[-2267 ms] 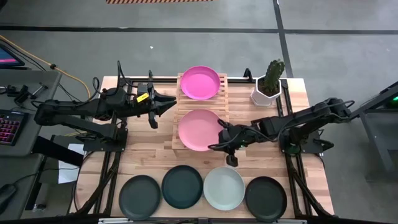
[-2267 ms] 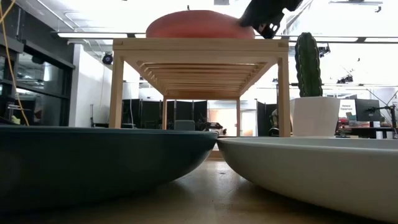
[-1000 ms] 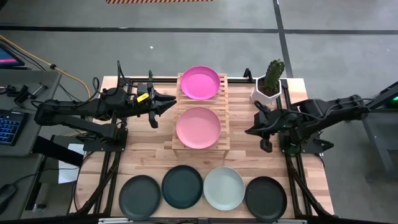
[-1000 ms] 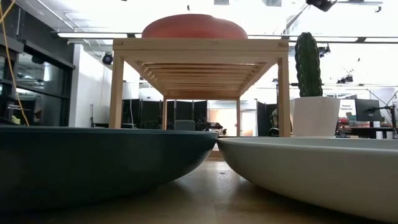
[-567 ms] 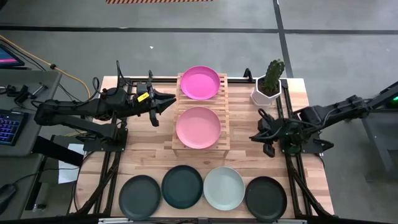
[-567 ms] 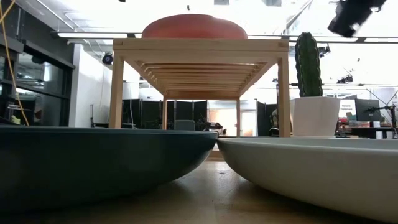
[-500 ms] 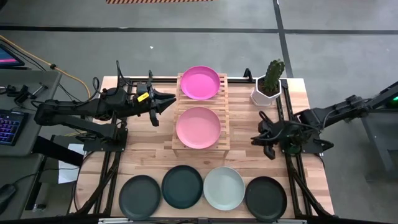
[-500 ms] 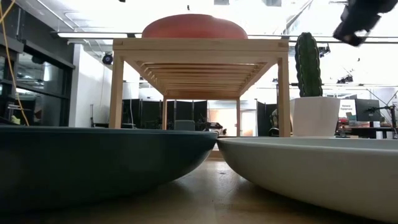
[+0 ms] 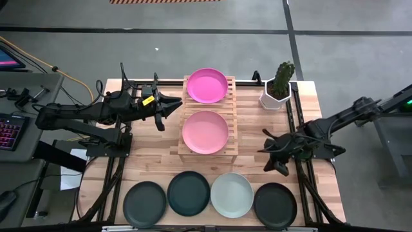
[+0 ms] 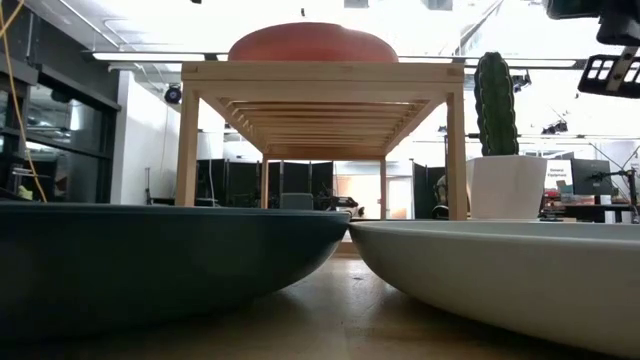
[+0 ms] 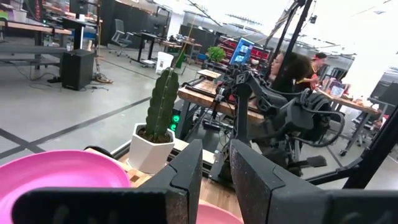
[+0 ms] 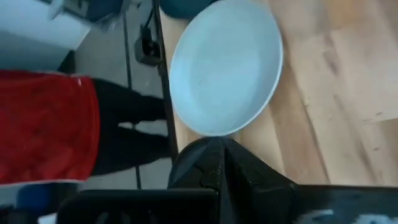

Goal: Place and stack plates onto a shelf
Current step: Stack the right black plate on top of the pink plate on the shelf

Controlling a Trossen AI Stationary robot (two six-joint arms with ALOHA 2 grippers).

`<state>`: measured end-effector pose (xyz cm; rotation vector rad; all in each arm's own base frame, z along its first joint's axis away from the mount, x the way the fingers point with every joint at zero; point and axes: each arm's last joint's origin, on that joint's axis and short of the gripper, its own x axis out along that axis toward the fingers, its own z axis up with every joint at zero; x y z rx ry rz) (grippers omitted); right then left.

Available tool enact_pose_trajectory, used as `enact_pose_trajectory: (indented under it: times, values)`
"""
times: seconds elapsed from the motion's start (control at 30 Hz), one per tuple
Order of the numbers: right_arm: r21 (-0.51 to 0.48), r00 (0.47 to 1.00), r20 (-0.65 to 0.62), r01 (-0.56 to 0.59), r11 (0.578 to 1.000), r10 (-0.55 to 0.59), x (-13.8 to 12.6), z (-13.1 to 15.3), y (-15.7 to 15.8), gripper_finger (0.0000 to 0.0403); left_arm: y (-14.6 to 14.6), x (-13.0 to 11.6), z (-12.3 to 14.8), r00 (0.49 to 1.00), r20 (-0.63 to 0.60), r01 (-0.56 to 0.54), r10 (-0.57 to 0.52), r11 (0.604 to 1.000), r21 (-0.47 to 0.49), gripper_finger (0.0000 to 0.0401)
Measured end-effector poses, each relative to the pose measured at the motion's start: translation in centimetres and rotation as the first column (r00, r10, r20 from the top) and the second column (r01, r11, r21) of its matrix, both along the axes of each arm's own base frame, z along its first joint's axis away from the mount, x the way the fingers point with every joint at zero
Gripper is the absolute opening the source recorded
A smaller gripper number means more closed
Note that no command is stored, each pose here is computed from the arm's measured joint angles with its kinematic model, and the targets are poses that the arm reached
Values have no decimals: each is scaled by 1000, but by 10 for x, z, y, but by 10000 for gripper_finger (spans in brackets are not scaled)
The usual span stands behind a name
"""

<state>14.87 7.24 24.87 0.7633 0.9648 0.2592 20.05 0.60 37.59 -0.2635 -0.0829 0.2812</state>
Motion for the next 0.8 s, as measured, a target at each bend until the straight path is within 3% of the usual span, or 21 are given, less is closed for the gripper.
enact_pose_trajectory:
  times: [0.23,0.57,0.8]
  values:
    - [13,981,-167,-96,995,97,5,-18,10,9,0,0,0,1000,-3,0,0,1000,0,74]
    - [-147,924,-331,-251,957,192,7,-50,37,147,0,0,0,1000,-17,-2,3,999,45,74]
    - [-269,902,-372,-330,905,218,7,-69,52,173,0,0,0,1000,-19,-2,3,999,50,74]
